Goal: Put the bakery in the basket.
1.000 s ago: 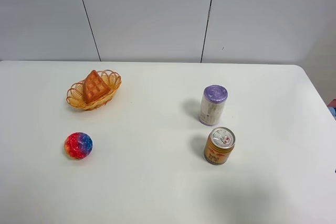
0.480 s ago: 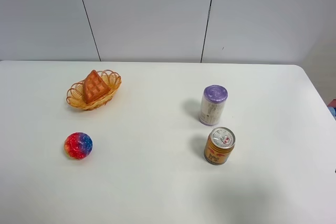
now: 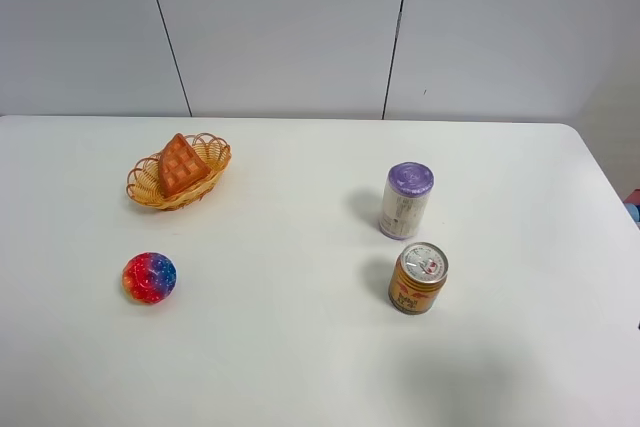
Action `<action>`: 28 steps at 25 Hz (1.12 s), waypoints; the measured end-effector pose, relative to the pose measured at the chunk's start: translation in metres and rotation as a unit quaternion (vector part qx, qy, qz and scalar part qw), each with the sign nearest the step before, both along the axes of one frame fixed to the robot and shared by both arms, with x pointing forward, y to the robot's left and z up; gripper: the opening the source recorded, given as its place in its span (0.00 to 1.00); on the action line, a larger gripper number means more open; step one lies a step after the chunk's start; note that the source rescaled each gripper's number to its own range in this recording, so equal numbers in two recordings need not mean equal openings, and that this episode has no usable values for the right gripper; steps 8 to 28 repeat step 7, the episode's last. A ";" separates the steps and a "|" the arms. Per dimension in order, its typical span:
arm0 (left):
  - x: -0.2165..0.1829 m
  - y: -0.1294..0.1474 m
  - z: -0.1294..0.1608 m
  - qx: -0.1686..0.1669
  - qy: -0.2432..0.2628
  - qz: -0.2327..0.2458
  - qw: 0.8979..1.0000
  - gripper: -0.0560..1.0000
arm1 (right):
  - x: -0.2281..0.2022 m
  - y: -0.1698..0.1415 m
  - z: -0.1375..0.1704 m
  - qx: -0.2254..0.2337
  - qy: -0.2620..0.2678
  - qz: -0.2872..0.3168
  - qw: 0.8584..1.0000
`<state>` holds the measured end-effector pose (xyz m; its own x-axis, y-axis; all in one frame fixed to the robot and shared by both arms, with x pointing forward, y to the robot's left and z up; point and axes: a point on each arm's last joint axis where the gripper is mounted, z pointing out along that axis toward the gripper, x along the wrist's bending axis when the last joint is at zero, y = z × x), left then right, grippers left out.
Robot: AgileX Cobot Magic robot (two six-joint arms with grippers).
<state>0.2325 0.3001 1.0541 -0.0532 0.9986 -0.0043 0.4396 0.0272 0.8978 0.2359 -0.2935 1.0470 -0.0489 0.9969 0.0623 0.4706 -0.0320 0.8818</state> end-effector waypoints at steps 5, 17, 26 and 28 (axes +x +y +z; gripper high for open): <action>0.000 0.000 0.000 -0.002 0.000 -0.014 1.000 0.99 | 0.000 0.000 0.000 0.000 0.000 0.000 1.000; 0.000 0.000 0.000 -0.001 0.000 -0.014 1.000 0.99 | 0.000 0.000 0.000 0.000 0.000 0.000 1.000; 0.000 0.000 0.000 -0.001 0.000 -0.014 1.000 0.99 | 0.000 0.000 0.000 0.000 0.000 0.000 1.000; 0.000 0.000 0.000 -0.001 0.000 -0.014 1.000 0.99 | 0.000 0.000 0.000 0.000 0.000 0.000 1.000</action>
